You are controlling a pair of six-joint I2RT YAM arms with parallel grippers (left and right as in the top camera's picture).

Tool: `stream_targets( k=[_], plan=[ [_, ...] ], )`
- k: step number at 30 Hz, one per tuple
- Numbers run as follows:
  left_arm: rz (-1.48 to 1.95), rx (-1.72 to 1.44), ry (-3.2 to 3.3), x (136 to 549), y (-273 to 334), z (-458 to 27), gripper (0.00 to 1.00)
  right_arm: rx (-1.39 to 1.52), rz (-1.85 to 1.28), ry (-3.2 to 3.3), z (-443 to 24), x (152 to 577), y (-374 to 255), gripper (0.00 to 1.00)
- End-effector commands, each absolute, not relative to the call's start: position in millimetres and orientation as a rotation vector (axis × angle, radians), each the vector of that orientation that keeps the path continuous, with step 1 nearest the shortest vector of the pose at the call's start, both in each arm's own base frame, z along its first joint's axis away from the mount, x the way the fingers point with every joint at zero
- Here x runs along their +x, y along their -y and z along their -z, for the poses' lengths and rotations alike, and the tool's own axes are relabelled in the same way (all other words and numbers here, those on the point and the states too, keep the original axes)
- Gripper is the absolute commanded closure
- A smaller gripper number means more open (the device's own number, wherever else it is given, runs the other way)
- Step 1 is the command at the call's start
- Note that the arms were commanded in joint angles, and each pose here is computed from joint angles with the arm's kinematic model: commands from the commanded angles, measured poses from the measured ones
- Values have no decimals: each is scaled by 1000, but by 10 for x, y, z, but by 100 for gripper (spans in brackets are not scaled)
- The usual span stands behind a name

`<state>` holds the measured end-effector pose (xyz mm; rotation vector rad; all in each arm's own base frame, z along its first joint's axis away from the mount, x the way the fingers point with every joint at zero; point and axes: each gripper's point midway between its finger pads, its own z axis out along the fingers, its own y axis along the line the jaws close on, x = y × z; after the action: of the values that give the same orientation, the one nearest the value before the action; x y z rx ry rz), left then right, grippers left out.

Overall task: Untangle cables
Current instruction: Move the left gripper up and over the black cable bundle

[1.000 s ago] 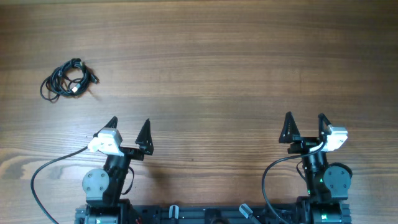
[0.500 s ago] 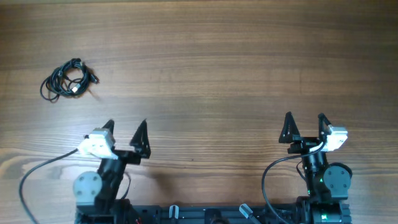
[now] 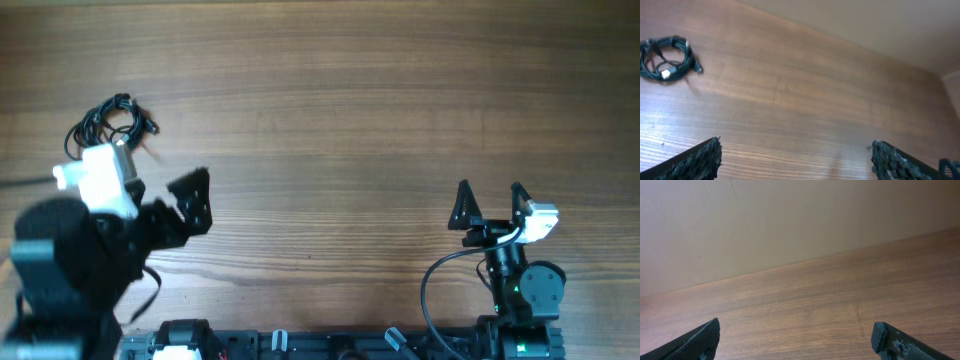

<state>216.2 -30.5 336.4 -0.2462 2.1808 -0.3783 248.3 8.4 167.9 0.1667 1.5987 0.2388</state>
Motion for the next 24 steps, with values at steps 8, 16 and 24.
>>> stream_targets(
  k=[8,16,24],
  plan=[
    [386,-310,-2630,2839,367,-2478,0,136,-242,-1595,-1695,2479,-123,0],
    [136,-597,-2542,3108,-86,-2397,0,136,-242,-1595,-1695,2479,-123,0],
    [-40,-821,-2498,3211,-484,-2232,0,136,-242,-1596,-1693,2480,-123,0]
  ],
)
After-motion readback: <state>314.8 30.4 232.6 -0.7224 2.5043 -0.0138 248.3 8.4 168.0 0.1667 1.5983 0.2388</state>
